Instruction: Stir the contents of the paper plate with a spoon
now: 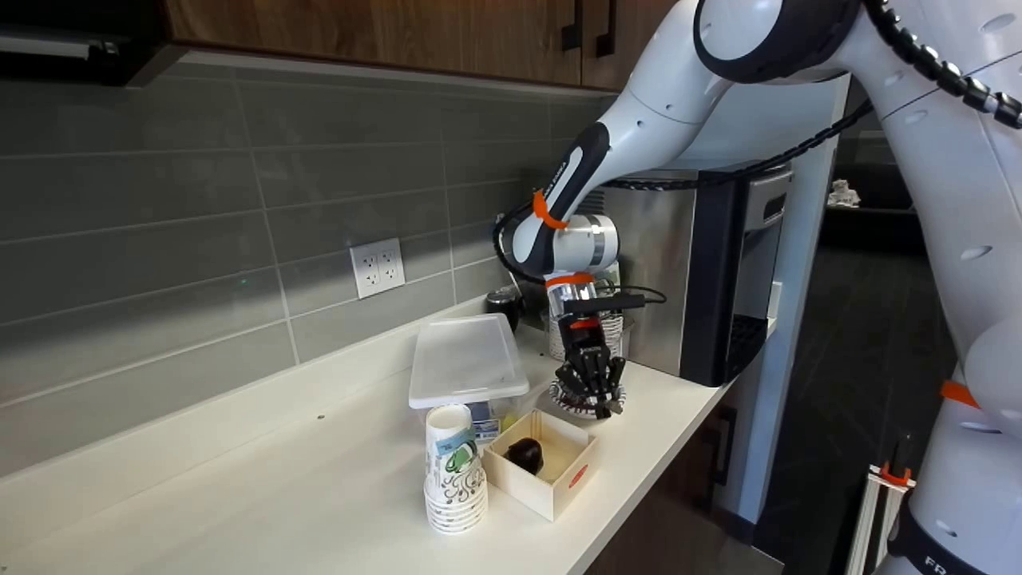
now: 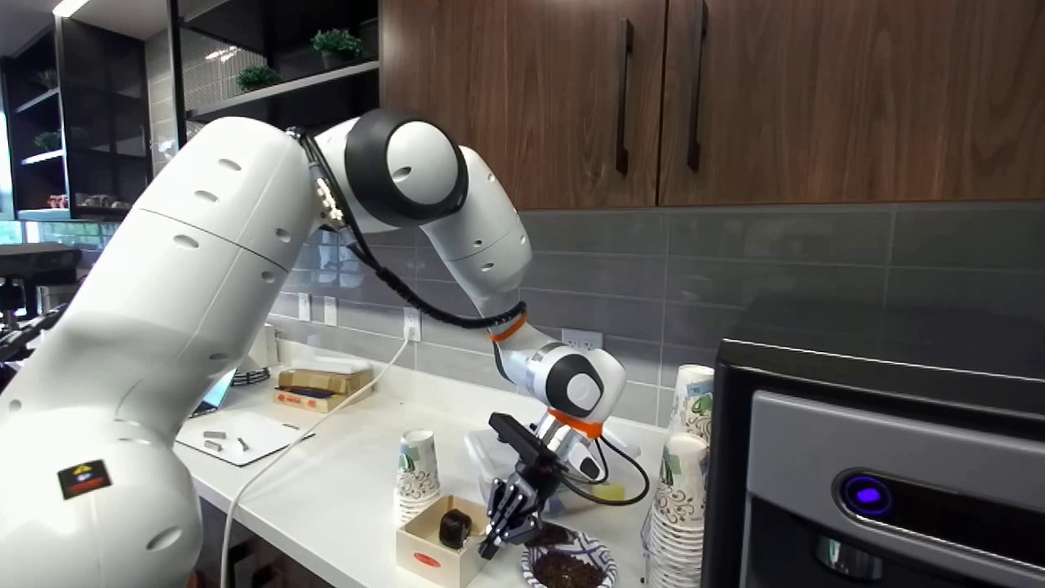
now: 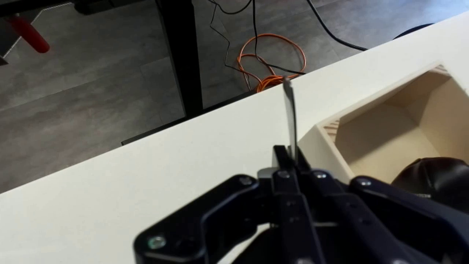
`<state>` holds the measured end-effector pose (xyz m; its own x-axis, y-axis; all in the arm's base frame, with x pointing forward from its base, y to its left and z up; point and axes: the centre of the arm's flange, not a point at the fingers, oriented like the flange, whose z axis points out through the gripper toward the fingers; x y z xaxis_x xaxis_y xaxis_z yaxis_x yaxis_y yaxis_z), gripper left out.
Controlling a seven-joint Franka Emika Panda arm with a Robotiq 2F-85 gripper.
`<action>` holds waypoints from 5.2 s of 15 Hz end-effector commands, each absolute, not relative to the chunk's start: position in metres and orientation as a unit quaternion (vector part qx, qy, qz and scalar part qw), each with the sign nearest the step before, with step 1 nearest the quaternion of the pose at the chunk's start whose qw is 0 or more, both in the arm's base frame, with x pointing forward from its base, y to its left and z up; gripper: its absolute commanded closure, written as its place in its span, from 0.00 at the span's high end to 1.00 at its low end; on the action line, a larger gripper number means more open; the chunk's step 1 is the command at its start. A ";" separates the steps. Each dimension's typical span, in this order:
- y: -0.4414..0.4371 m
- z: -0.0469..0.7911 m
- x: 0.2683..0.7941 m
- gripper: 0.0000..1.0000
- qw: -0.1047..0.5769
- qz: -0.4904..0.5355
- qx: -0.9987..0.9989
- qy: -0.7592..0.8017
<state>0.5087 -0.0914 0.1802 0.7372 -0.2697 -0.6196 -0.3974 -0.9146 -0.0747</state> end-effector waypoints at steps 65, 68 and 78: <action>-0.076 0.166 0.497 0.01 0.189 0.490 -0.848 0.068; -0.087 0.165 0.492 0.01 0.190 0.500 -0.841 0.080; -0.113 0.160 0.489 0.01 0.149 0.484 -0.855 0.112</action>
<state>0.4814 -0.1086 0.1595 0.4848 -0.0154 -0.8745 -0.3516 -0.9190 -0.1787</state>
